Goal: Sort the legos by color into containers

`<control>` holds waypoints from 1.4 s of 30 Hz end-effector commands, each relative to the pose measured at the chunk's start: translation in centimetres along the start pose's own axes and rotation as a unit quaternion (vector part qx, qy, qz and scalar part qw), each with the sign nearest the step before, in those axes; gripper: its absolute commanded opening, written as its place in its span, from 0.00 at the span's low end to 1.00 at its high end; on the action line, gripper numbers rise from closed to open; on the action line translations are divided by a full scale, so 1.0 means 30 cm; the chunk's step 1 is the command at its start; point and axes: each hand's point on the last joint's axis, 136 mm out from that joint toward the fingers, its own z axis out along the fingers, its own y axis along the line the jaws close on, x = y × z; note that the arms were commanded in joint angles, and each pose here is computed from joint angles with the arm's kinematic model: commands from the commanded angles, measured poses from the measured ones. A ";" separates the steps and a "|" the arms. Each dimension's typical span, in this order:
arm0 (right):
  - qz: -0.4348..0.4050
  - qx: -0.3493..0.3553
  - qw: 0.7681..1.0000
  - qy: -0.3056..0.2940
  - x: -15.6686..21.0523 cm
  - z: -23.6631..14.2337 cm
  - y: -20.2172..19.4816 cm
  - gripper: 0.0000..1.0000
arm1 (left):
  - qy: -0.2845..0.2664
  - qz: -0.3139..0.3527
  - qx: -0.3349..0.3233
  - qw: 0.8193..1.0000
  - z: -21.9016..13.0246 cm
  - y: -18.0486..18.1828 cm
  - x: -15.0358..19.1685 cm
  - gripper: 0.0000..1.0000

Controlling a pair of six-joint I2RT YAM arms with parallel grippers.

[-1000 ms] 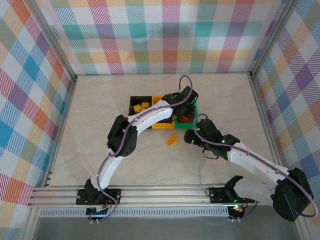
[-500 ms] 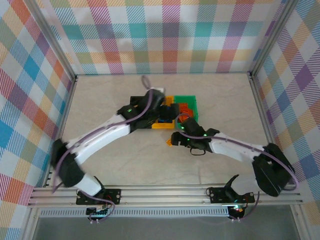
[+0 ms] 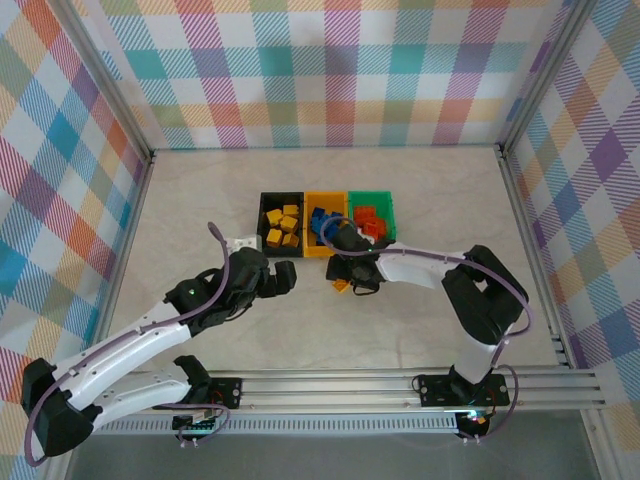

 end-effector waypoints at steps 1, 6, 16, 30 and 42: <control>0.007 0.053 0.998 0.016 0.028 0.009 -0.042 0.81 | -0.002 -0.013 -0.024 1.000 -0.001 0.045 0.015 1.00; 0.004 0.076 0.997 0.032 0.058 0.024 -0.070 0.66 | 0.004 -0.009 -0.026 1.000 0.002 0.050 0.026 1.00; -0.039 0.042 0.998 0.005 0.044 -0.043 -0.038 0.39 | -0.001 -0.006 -0.037 0.999 -0.005 0.068 0.022 1.00; -0.230 -0.222 0.945 -0.076 -0.144 -0.278 0.525 0.42 | -0.015 -0.003 -0.059 0.998 -0.058 0.139 0.027 1.00; -0.232 -0.135 0.956 -0.119 -0.374 -0.093 0.668 0.46 | -0.066 -0.027 -0.066 0.995 -0.157 0.204 -0.019 1.00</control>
